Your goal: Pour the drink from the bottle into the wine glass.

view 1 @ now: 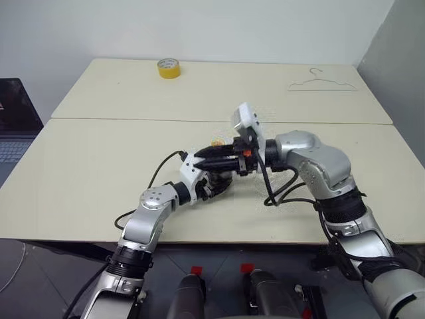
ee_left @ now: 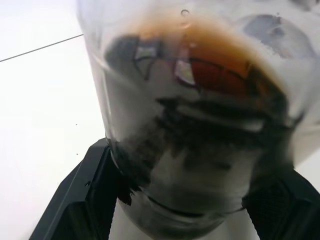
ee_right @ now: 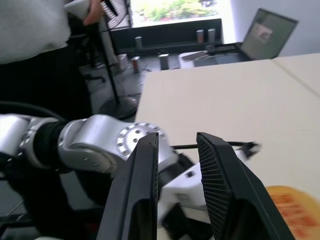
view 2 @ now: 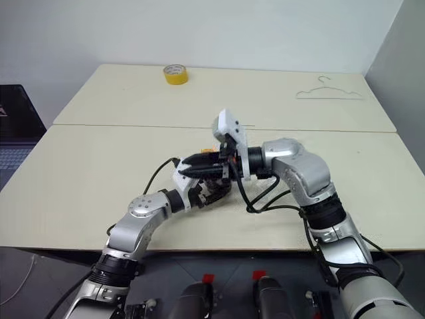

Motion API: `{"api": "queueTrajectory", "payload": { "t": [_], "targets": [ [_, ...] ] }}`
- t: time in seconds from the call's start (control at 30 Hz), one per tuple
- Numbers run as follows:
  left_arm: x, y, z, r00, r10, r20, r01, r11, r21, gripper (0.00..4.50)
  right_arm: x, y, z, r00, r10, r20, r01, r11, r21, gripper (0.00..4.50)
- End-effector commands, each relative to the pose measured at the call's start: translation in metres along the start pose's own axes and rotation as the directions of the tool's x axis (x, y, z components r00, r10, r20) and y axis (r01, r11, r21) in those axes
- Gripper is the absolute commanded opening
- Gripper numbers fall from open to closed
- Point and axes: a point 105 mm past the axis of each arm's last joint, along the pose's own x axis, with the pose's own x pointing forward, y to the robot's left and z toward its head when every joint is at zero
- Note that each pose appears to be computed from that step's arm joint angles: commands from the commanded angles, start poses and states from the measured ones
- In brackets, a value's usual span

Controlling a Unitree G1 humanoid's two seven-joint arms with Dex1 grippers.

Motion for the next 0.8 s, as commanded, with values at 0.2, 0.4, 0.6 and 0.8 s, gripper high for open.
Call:
{"api": "queueTrajectory", "payload": {
  "t": [0.2, 0.4, 0.6, 0.8],
  "targets": [
    [0.0, 0.005, 0.008, 0.998, 0.052, 0.041, -0.053, 0.998, 0.018, 3.27, -0.023, 0.033, 0.057, 0.985, 0.084, 0.153, -0.08, 0.996, -0.033, 3.89],
    [0.006, 0.015, 0.006, 0.988, 0.146, 0.052, -0.146, 0.989, 0.006, 3.27, -0.018, 0.005, 0.055, 0.955, -0.218, 0.201, 0.214, 0.976, 0.039, 4.47],
    [0.015, 0.02, 0.009, 0.962, 0.254, 0.097, -0.25, 0.967, -0.048, 3.27, -0.006, -0.029, 0.019, 0.81, -0.579, 0.09, 0.578, 0.815, 0.041, 4.47],
    [0.024, 0.021, 0.017, 0.937, 0.319, 0.141, -0.31, 0.947, -0.081, 3.27, -0.003, -0.044, 0.003, 0.725, -0.686, 0.058, 0.684, 0.727, 0.056, 4.47]
  ]
}}
